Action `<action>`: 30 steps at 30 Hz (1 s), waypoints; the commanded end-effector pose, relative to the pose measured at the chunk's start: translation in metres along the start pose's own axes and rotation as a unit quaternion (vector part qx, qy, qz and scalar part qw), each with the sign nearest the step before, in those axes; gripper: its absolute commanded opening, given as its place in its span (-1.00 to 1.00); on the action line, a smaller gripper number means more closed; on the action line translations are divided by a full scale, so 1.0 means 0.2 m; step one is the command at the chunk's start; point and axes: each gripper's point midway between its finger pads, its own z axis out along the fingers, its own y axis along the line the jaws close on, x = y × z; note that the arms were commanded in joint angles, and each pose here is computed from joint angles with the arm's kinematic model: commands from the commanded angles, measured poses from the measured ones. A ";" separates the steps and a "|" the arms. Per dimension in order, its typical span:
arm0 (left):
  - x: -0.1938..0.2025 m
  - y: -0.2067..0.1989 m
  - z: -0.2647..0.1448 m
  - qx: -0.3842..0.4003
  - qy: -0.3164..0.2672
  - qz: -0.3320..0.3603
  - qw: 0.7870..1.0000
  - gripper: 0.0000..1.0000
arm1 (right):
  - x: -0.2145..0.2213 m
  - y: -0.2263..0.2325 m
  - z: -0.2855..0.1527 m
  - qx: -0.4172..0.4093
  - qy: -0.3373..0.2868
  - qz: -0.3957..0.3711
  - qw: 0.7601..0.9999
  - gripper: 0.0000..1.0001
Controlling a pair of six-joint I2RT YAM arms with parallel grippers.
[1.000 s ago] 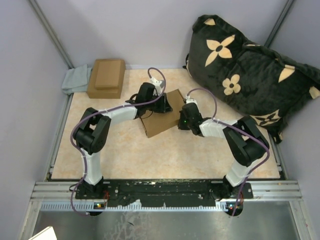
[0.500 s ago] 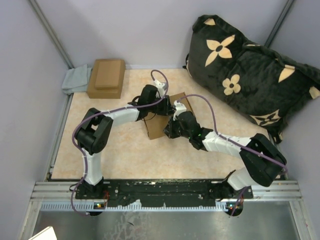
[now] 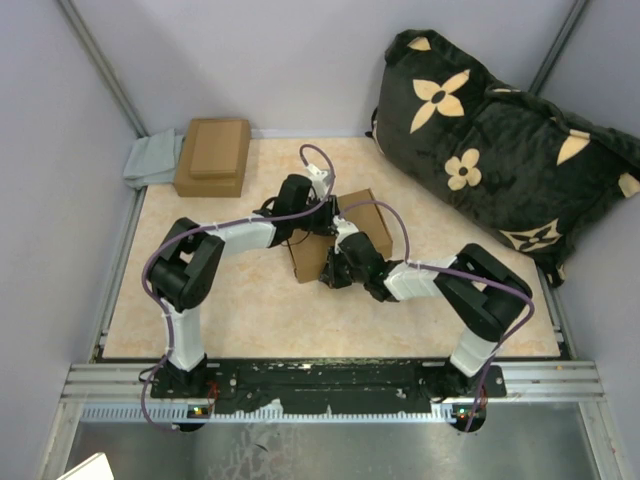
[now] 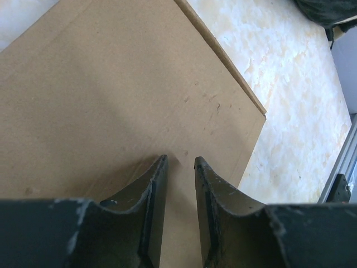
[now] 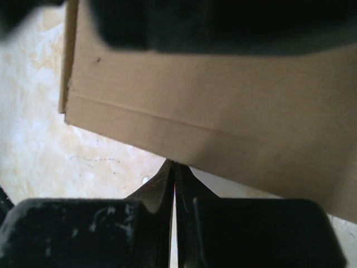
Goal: Fold the paper box
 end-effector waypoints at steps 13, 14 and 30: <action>0.08 0.03 -0.30 -0.099 0.018 -0.010 0.995 -0.11 | -0.36 -0.01 -0.37 0.085 -0.112 -0.054 0.989 -0.87; 0.05 0.02 -0.32 -0.100 0.010 -0.008 0.995 -0.10 | -0.35 -0.05 -0.42 0.106 -0.109 -0.057 0.987 -0.85; 0.07 -0.07 -0.17 -0.023 0.016 -0.049 0.998 -0.11 | -0.08 -0.47 -0.53 0.213 -0.143 0.065 0.964 -1.00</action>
